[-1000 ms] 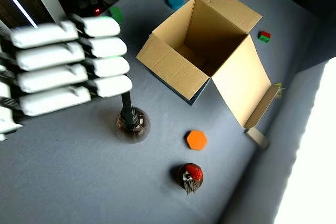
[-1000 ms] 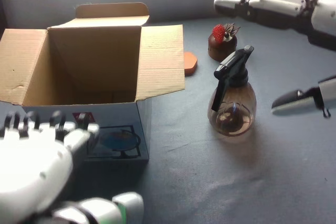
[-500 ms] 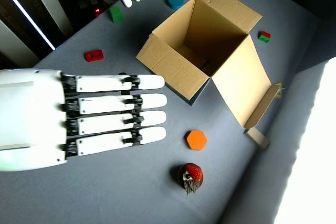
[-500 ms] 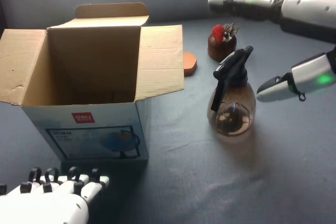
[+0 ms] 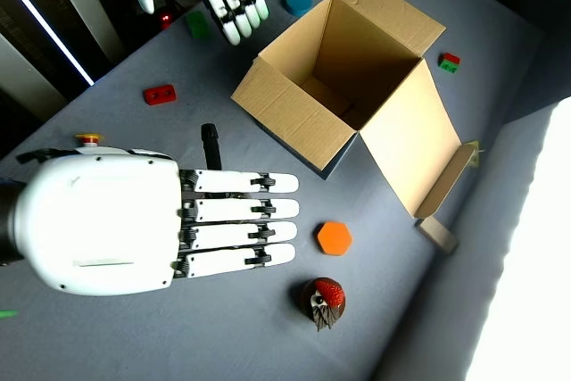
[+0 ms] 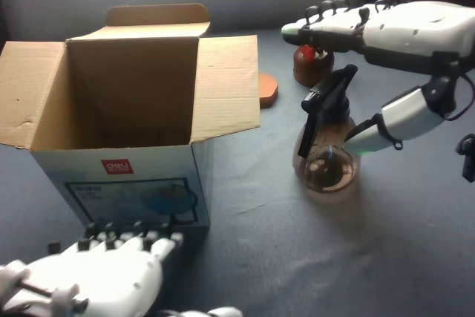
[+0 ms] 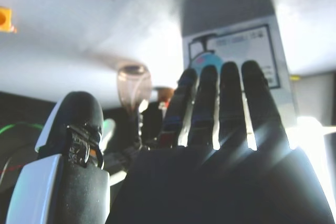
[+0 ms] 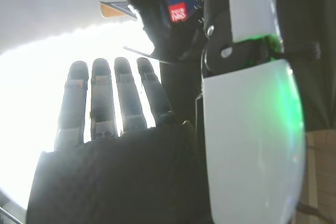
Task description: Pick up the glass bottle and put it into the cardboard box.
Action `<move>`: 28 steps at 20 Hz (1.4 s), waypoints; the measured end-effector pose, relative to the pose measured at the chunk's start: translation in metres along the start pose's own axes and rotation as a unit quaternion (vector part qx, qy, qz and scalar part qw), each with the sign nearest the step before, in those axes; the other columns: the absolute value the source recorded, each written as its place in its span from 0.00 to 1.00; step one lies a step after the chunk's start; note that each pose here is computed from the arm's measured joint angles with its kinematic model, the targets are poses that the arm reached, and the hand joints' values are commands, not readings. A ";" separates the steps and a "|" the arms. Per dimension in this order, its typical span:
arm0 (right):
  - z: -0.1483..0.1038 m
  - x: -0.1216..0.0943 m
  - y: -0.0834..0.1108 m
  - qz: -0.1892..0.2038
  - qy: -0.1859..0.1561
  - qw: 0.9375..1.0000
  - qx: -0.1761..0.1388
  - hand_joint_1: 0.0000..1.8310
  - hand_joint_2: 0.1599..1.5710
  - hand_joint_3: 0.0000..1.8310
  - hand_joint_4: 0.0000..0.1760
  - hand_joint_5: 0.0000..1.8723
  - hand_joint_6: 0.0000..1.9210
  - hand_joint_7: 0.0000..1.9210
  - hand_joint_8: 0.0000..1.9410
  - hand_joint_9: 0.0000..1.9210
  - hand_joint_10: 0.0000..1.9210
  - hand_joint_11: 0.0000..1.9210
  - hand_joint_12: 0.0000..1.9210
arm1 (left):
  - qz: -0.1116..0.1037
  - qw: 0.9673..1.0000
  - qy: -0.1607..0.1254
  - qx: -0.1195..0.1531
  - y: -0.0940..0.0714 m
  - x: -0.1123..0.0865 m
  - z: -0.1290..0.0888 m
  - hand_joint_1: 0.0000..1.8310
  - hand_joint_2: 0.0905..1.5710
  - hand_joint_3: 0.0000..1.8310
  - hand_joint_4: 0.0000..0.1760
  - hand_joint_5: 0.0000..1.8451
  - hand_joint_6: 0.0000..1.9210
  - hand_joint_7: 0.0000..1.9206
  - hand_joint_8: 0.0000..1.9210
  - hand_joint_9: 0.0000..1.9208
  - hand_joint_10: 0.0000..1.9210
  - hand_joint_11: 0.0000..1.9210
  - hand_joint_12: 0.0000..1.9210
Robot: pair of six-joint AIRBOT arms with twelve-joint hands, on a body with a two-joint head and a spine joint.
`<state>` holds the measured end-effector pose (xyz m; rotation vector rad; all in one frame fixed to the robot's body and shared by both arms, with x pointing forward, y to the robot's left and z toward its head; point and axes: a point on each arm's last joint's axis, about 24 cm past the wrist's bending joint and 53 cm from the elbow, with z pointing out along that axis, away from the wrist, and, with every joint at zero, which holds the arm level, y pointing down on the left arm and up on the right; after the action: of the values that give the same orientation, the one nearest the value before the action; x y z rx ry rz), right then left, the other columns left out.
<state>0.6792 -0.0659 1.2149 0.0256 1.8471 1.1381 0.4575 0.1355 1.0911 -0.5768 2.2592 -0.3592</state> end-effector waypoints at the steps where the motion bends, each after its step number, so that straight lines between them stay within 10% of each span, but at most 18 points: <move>1: 0.003 0.001 -0.003 0.012 0.000 1.000 0.003 0.56 0.51 0.00 0.00 0.00 0.00 0.00 0.00 0.00 0.00 0.00 0.00 | -0.003 1.000 -0.001 0.005 -0.003 0.001 0.004 0.00 0.75 0.00 0.00 0.00 0.00 0.00 0.00 0.00 0.00 0.00 0.00; 28: 0.029 0.018 -0.014 0.019 0.014 1.000 0.008 0.69 0.53 0.00 0.00 0.00 0.00 0.00 0.00 0.00 0.00 0.00 0.00 | -0.014 0.999 -0.001 0.034 0.006 0.010 0.041 0.00 0.75 0.00 0.00 0.00 0.00 0.00 0.00 0.00 0.00 0.00 0.00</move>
<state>0.6955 -0.0461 1.1892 0.0533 1.8872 1.1557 0.4797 0.1329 1.0550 -0.5739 2.2298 -0.4473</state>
